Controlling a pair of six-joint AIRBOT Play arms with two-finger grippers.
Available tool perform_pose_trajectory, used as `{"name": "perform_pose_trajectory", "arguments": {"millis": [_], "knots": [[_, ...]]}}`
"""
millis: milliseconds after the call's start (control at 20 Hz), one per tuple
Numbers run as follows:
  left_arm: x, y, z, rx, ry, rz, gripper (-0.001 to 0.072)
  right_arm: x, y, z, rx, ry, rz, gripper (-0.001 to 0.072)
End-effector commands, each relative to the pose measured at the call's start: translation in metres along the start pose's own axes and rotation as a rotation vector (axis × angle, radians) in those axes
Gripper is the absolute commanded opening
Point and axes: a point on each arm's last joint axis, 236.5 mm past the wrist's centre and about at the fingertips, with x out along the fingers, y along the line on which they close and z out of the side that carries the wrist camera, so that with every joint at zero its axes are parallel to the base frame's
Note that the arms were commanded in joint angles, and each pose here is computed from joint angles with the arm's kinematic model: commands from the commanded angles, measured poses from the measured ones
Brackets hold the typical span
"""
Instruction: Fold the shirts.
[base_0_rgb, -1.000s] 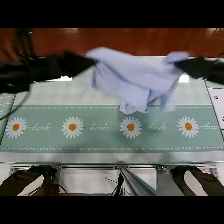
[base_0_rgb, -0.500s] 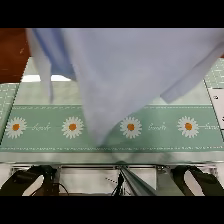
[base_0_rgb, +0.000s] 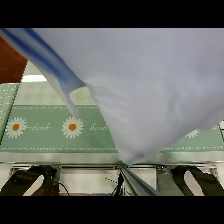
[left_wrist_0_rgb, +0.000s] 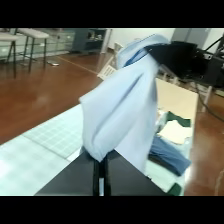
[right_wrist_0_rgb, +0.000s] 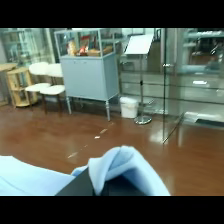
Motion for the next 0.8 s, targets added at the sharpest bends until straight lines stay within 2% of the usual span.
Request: {"name": "perform_pose_trajectory", "arguments": {"millis": [0, 300, 500, 750], "knots": [[0.002, 0.038, -0.014, 0.046, 0.063, 0.132, 0.0023, 0.013, -0.035, -0.010, -0.010, 0.051, -0.087, 0.0025], [0.037, 0.121, -0.090, -0.176, 0.280, 0.188, 0.0024, 0.107, -0.119, -0.112, 0.218, 0.350, -0.013, 0.0025], [0.058, 0.187, -0.167, -0.303, 0.432, 0.219, 0.0025, 0.177, -0.151, -0.217, 0.354, 0.571, 0.048, 0.0026], [0.067, 0.251, -0.277, -0.519, 0.622, 0.258, 0.0024, 0.212, -0.202, -0.375, 0.384, 0.914, -0.078, 0.0026]]}}
